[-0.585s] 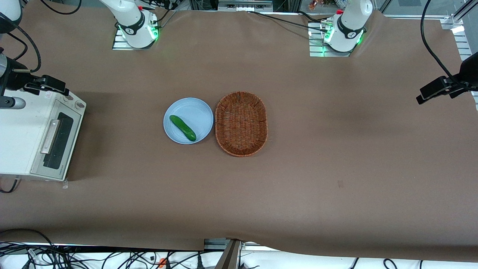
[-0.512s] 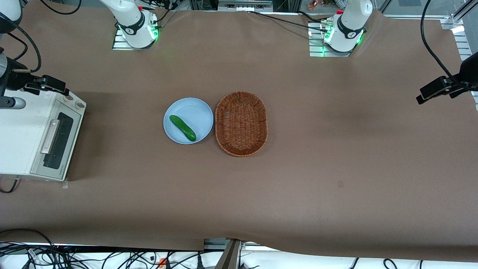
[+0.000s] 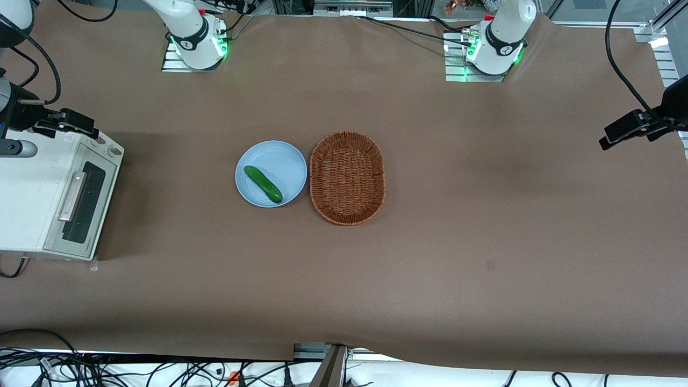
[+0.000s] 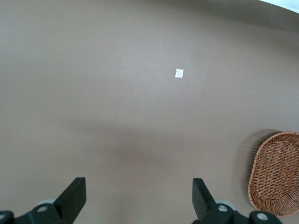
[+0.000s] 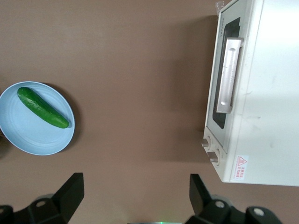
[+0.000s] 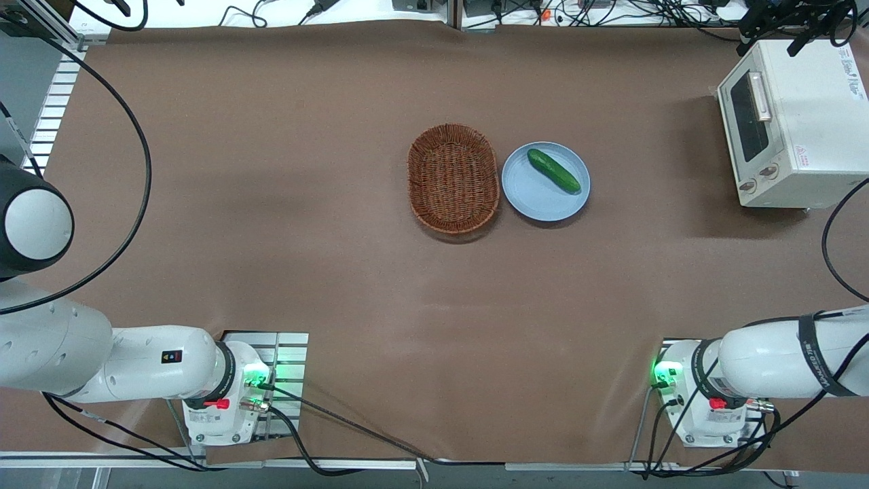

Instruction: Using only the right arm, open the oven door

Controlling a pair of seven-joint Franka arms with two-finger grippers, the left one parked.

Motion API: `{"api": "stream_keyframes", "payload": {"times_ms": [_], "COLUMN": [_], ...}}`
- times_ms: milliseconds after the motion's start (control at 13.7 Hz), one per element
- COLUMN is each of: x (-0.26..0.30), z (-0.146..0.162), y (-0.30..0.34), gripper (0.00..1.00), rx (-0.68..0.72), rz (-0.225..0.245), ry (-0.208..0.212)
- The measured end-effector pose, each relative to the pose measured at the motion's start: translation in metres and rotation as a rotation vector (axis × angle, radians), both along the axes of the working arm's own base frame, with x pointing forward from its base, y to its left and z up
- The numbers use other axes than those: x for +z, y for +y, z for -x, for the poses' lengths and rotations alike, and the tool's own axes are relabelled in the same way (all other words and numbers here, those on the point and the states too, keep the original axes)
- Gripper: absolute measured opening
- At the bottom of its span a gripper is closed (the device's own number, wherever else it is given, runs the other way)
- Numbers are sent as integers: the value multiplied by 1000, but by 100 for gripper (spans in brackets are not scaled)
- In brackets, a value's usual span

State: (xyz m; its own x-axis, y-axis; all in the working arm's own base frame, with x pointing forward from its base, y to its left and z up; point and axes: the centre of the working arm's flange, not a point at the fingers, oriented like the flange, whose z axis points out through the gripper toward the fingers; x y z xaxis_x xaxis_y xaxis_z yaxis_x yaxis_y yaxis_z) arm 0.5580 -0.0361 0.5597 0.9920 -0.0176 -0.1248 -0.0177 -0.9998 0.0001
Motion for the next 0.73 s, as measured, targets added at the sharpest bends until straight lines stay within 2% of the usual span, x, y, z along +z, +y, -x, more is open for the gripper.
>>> {"api": "stream_keyframes", "payload": {"times_ms": [366,732], "x": [1,-7], "z": [-4,-16], "y": [-1,-1], "gripper": [100,100], "rx": [7,7], "rz": [14,17], "ry": [-9,0]}}
